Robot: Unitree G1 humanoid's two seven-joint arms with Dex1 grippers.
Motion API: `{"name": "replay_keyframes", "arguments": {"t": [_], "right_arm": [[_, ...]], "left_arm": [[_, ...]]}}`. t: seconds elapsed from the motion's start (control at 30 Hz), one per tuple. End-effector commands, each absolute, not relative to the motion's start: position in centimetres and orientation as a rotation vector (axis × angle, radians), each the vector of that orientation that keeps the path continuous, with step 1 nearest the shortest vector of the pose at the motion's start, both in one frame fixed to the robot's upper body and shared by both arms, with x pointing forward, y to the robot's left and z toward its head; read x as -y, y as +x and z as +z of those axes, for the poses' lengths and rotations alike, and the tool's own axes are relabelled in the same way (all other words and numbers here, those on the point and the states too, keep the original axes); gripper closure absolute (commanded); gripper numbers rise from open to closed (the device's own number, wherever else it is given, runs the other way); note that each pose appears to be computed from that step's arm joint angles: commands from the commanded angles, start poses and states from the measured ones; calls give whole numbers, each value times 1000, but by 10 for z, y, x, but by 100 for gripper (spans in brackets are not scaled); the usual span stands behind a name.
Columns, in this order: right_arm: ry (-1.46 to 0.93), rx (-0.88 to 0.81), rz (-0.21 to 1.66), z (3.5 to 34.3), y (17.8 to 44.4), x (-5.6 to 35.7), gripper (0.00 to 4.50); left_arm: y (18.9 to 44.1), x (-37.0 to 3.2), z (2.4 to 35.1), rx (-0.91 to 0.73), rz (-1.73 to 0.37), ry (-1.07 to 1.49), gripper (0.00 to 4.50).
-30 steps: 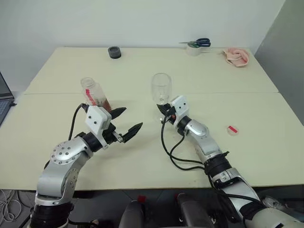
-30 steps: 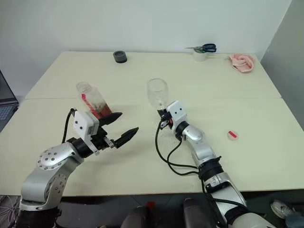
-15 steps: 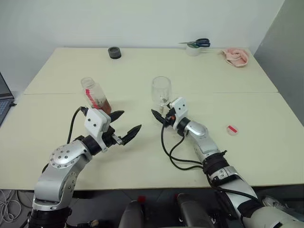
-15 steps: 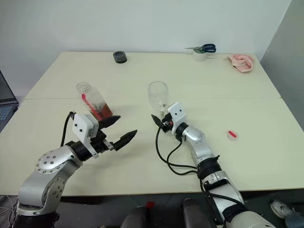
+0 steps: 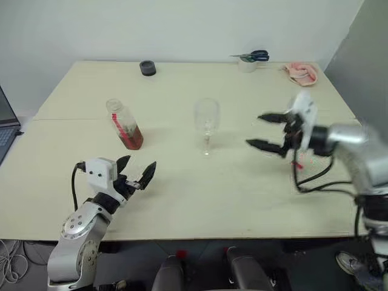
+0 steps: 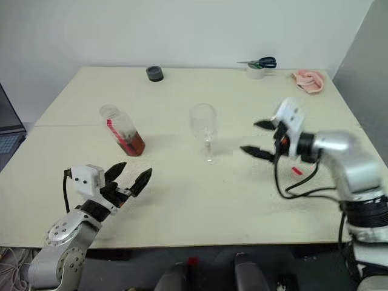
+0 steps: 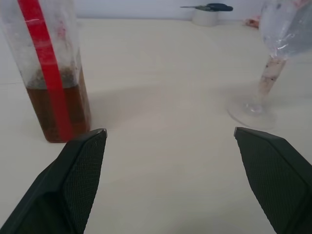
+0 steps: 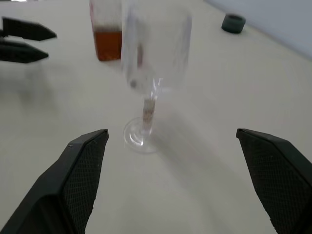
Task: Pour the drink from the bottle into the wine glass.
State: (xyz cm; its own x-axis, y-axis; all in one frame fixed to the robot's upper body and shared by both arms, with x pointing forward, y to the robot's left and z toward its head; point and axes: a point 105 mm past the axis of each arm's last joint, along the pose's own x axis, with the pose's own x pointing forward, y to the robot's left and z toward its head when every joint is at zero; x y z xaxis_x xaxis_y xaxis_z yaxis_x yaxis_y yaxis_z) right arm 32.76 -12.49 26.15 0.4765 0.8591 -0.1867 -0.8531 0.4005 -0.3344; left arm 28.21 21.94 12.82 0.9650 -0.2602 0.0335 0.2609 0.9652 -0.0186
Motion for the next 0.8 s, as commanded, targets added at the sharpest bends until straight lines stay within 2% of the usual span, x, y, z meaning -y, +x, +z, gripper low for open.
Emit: {"name": "replay_keyframes", "arguments": {"t": [0.03, 0.17, 0.4, 0.63, 0.8], "right_arm": [[-451, 90, 1243, 289, 309, 91, 3], [-419, 147, 1325, 307, 302, 61, 3], [-423, 138, 1363, 305, 302, 47, 3], [-410, 124, 1340, 308, 306, 42, 3], [-417, 137, 1332, 311, 305, 41, 3]], "left_arm": [[287, -236, 147, 104, -172, -11, 0], [292, -245, 161, 117, -152, 26, 0], [301, -260, 192, 125, -145, 139, 0], [331, -268, 208, 125, -190, 206, 0], [350, -274, 203, 104, -223, 202, 0]]}}
